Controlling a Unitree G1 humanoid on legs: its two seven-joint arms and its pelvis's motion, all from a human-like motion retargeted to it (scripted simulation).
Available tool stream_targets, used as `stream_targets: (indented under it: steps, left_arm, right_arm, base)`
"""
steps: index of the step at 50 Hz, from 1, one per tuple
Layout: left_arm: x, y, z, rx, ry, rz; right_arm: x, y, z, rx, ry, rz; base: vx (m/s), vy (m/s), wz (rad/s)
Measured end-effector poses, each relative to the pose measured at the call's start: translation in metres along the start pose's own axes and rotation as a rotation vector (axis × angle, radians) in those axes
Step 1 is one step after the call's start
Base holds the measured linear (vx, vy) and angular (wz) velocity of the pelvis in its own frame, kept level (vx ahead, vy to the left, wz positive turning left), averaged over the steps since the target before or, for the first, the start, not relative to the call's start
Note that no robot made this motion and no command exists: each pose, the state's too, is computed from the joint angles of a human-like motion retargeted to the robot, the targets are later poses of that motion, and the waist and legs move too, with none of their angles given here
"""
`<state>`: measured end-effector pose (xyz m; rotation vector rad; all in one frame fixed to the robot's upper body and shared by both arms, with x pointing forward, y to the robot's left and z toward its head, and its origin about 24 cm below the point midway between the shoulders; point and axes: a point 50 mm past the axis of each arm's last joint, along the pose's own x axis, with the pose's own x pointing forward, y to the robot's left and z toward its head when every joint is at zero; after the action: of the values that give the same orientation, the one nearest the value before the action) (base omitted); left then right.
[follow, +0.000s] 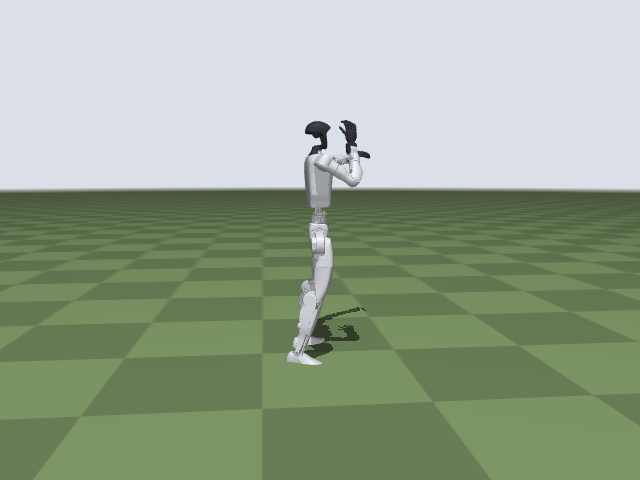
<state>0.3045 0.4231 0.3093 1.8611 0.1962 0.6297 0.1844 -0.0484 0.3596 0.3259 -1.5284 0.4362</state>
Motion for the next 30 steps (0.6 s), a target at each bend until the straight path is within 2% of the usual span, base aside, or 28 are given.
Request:
stream_targets:
  steps: [12, 17, 23, 30]
  left_arm:
    - [-0.017, 0.037, 0.126, 0.056, -0.646, 0.3]
    - [-0.033, 0.041, 0.163, 0.012, -0.817, 0.325]
    - [-0.019, 0.023, 0.155, -0.007, -0.705, 0.172]
    - [0.002, -0.014, 0.075, -0.098, -0.254, -0.03]
  right_arm:
    - [-0.001, 0.006, 0.009, 0.067, -0.066, 0.01]
    - [-0.001, 0.009, 0.008, 0.074, -0.063, 0.018]
    - [0.001, 0.012, 0.002, 0.04, -0.041, 0.046]
    - [0.004, 0.006, -0.005, -0.041, 0.003, 0.06]
  base:
    - [0.0, 0.0, 0.14]
    - [-0.02, 0.0, -0.15]
    - [-0.04, 0.0, -0.49]
    - [-0.04, -0.02, -0.66]
